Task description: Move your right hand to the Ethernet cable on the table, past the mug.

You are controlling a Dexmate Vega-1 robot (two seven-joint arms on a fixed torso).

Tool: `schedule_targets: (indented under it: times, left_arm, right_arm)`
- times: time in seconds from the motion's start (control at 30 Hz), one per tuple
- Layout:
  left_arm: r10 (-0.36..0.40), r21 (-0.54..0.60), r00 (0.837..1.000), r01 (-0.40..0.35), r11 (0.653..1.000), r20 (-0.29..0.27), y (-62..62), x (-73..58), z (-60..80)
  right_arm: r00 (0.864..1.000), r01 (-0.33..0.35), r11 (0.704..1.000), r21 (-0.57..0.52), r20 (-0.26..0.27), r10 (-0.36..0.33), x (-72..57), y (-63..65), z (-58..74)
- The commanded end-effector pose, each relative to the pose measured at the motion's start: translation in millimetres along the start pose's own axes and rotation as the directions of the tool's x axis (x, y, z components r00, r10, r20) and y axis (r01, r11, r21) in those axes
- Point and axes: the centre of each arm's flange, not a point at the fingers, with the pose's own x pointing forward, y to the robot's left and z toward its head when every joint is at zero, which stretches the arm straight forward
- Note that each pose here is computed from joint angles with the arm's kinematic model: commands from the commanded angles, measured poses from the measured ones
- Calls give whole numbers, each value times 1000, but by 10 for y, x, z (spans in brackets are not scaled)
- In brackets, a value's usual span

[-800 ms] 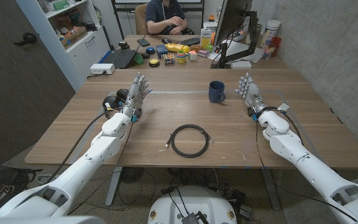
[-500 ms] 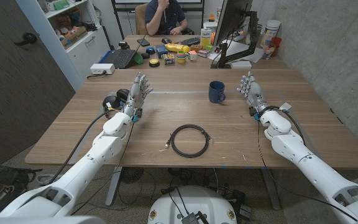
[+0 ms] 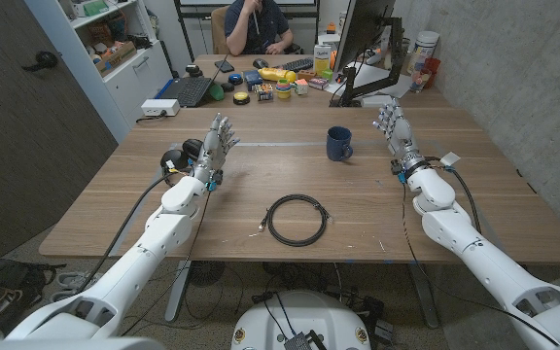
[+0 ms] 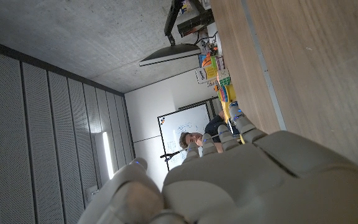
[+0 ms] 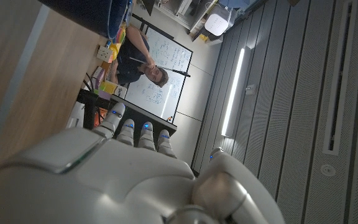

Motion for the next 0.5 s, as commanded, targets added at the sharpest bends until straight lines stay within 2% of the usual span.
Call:
schedule_targets:
  times: [0.03, 0.33, 0.5]
  left_arm:
    - [-1, 7, 1000, 1, 1000, 3, -6, -21, 28]
    - [-9, 16, 1000, 9, 1000, 2, -23, -29, 53]
    - [-11, 19, 1000, 11, 1000, 1, -35, -40, 61]
  right_arm:
    - [982, -22, 997, -80, 186, 36, -1, 103, 252]
    - [954, 13, 985, -175, 298, 41, -94, 158, 430]
    - [938, 10, 967, -256, 336, 80, -143, 190, 554]
